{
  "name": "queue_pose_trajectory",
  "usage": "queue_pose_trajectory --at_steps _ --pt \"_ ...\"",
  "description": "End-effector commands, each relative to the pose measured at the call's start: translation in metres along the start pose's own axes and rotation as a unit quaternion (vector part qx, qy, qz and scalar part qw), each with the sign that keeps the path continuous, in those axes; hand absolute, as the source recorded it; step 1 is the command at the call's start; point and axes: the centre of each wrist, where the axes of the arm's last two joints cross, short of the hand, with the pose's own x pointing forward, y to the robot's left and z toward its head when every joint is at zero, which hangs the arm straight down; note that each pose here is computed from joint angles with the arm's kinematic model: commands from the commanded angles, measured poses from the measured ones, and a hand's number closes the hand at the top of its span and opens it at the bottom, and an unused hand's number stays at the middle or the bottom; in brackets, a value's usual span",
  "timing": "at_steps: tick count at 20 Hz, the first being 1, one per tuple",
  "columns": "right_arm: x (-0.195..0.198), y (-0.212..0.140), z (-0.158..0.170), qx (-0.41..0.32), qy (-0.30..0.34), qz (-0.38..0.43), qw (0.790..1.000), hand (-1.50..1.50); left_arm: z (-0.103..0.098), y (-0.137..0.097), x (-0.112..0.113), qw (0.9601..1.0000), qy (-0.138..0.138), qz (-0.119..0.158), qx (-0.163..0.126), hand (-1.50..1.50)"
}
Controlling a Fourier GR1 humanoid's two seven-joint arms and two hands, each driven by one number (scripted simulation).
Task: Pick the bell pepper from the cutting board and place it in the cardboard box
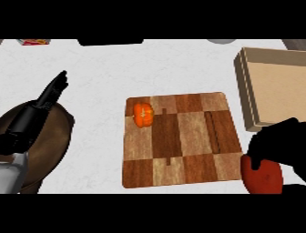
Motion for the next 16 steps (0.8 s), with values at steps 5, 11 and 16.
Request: queue_pose_trajectory --at_steps 5,11,16 --pt "-0.089 -0.084 0.047 -0.111 0.141 -0.044 0.983 1.5 0.002 -0.006 0.016 0.9993 -0.022 -0.002 -0.029 0.0" --pt "-0.141 -0.134 0.06 -0.089 0.187 0.009 0.978 1.5 -0.016 -0.018 0.012 0.9993 -0.021 0.008 -0.029 0.0" --pt "-0.171 -0.14 0.068 0.03 0.229 0.045 0.972 1.5 -0.033 -0.017 0.018 0.999 -0.028 0.007 -0.035 0.0"
